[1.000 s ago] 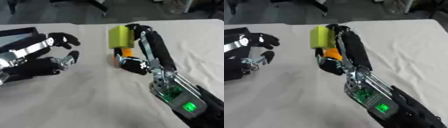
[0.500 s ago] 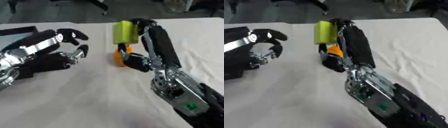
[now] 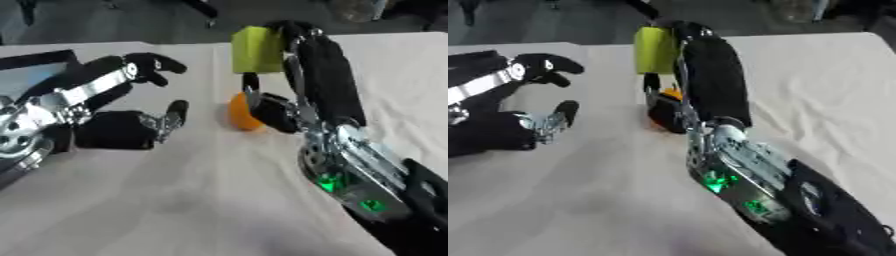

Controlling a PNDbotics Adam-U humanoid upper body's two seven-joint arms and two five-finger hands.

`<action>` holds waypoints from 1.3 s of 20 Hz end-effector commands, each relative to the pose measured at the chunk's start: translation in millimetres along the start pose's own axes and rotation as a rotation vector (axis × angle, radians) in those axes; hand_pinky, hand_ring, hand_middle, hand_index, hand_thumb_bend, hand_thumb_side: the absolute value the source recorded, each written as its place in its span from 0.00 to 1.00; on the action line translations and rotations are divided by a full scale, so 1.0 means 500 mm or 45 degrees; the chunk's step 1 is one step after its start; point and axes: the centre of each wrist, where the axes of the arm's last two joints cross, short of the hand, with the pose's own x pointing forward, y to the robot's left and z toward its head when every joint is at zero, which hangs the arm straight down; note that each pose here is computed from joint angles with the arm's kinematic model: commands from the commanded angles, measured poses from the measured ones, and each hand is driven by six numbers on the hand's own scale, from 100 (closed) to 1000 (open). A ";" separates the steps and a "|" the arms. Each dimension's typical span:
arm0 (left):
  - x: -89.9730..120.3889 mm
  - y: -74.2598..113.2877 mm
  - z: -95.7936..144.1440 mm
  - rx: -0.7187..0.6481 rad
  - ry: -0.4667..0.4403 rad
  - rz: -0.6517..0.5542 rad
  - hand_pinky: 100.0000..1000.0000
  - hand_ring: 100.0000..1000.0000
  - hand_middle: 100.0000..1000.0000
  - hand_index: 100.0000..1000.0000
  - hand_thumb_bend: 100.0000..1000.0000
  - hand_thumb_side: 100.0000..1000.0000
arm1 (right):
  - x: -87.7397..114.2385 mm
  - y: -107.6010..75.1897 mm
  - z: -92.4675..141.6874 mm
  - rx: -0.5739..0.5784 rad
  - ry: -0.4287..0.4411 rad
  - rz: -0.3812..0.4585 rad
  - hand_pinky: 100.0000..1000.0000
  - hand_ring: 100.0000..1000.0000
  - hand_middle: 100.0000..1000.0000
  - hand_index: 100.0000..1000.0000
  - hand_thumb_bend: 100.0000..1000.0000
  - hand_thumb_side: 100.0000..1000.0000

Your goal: Pick up the objects with one hand, pass them to the other hand, and then place them into the box on the other side of the table.

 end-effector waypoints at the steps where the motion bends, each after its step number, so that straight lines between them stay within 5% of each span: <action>1: 0.014 0.013 0.004 0.041 -0.033 -0.002 1.00 0.89 0.91 0.92 0.00 0.18 | 0.008 -0.017 -0.003 -0.033 -0.028 0.018 0.77 0.65 0.55 0.54 0.00 0.00; 9: 0.023 0.003 -0.003 0.023 -0.066 0.022 1.00 0.90 0.92 0.92 0.00 0.44 | 0.023 -0.008 0.009 0.017 -0.077 0.064 0.76 0.66 0.55 0.54 0.00 0.00; 18: 0.035 0.000 -0.010 0.043 -0.085 0.081 1.00 0.90 0.92 0.92 0.00 0.57 | 0.029 -0.005 0.012 -0.005 -0.112 0.096 0.76 0.66 0.55 0.54 0.00 0.00; 26: 0.044 -0.010 -0.017 0.080 -0.055 0.082 1.00 0.90 0.92 0.92 0.00 0.78 | 0.031 -0.003 0.015 -0.034 -0.135 0.100 0.76 0.66 0.55 0.54 0.00 0.00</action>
